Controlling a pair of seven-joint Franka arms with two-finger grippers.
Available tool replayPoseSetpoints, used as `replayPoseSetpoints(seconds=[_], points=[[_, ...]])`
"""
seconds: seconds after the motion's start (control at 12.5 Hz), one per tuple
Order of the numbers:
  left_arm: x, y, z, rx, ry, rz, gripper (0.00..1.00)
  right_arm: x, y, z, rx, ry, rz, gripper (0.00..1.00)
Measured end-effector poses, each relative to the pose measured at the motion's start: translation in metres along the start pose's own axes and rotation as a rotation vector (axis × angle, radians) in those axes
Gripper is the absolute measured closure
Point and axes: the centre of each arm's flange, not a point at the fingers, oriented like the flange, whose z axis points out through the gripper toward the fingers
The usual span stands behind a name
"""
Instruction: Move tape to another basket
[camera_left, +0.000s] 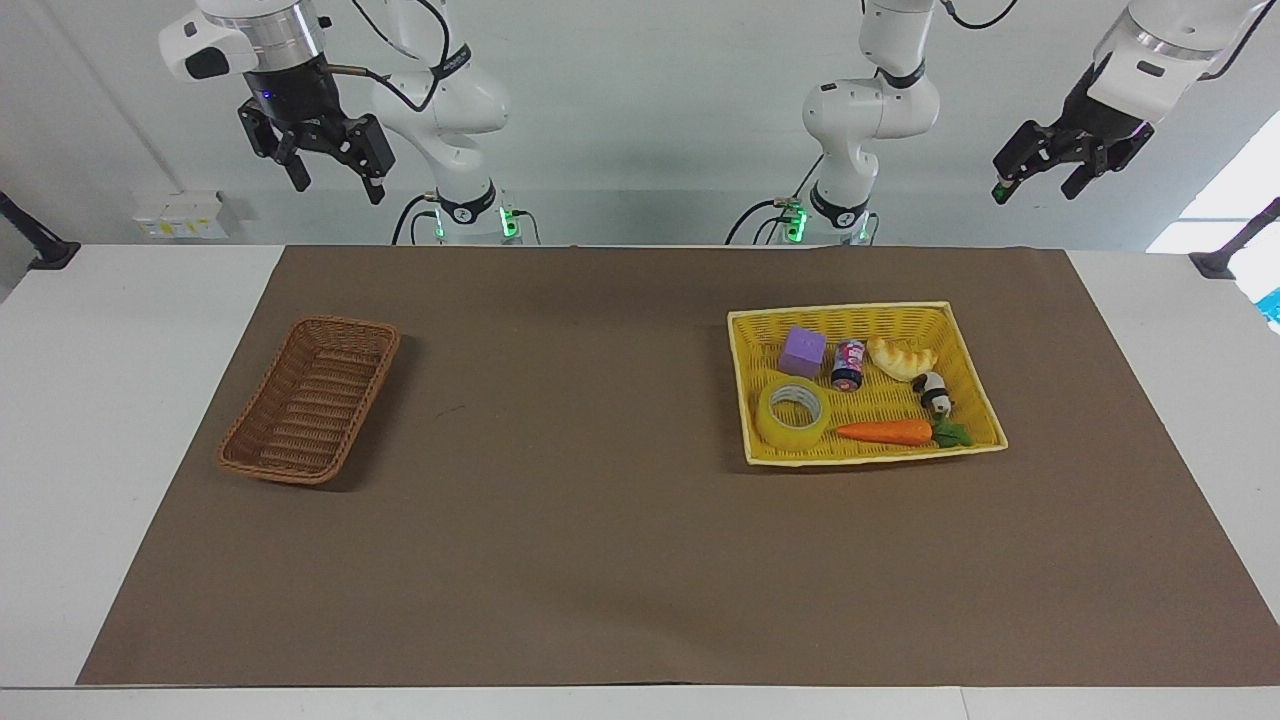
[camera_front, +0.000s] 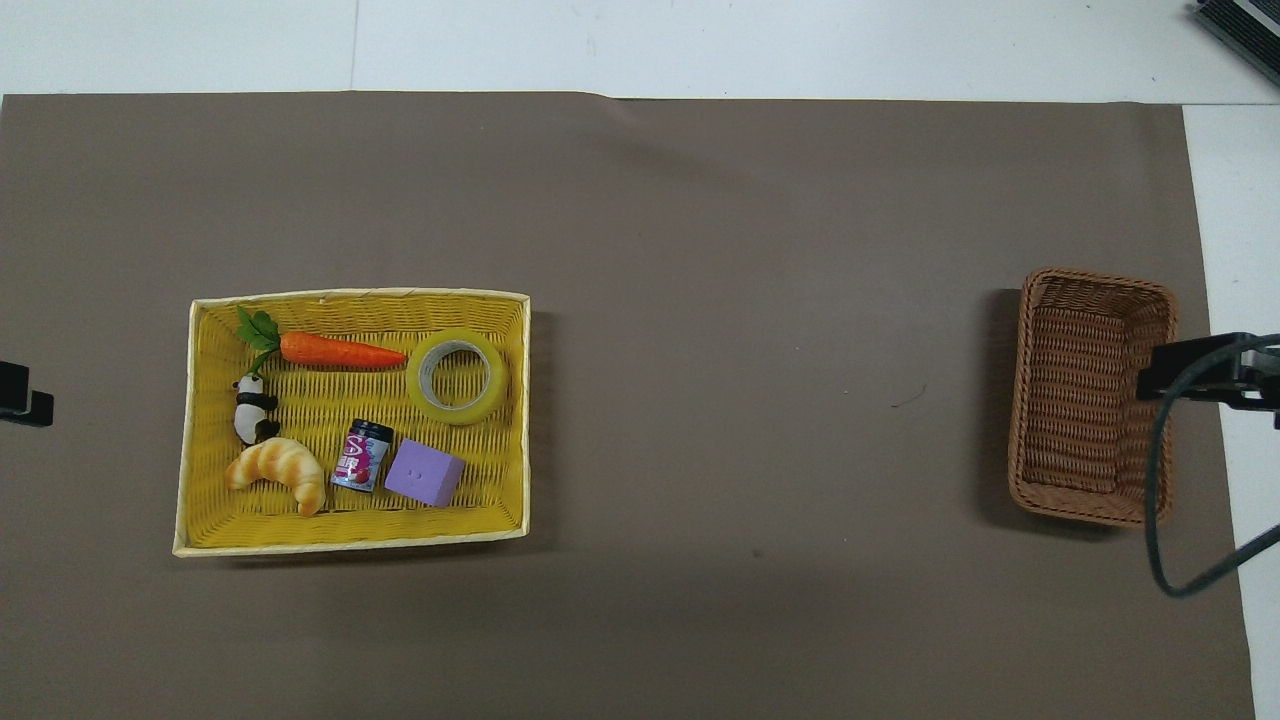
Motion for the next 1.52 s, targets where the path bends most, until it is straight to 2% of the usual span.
replayPoseSetpoints(seconds=[0.4,0.88,1.2,1.52], points=[[0.009,-0.001,0.026,0.001,-0.022,-0.003,0.00,0.000,0.000,0.000,0.000,0.000,0.000,0.00],[0.024,0.011,0.047,-0.007,0.023,0.018,0.00,0.000,0.000,0.000,0.000,0.000,0.000,0.00],[0.036,0.042,0.072,-0.023,0.061,0.063,0.00,0.000,0.000,0.000,0.000,0.000,0.000,0.00],[0.047,0.092,0.109,-0.032,0.112,0.018,0.00,0.000,0.000,0.000,0.000,0.000,0.000,0.00]])
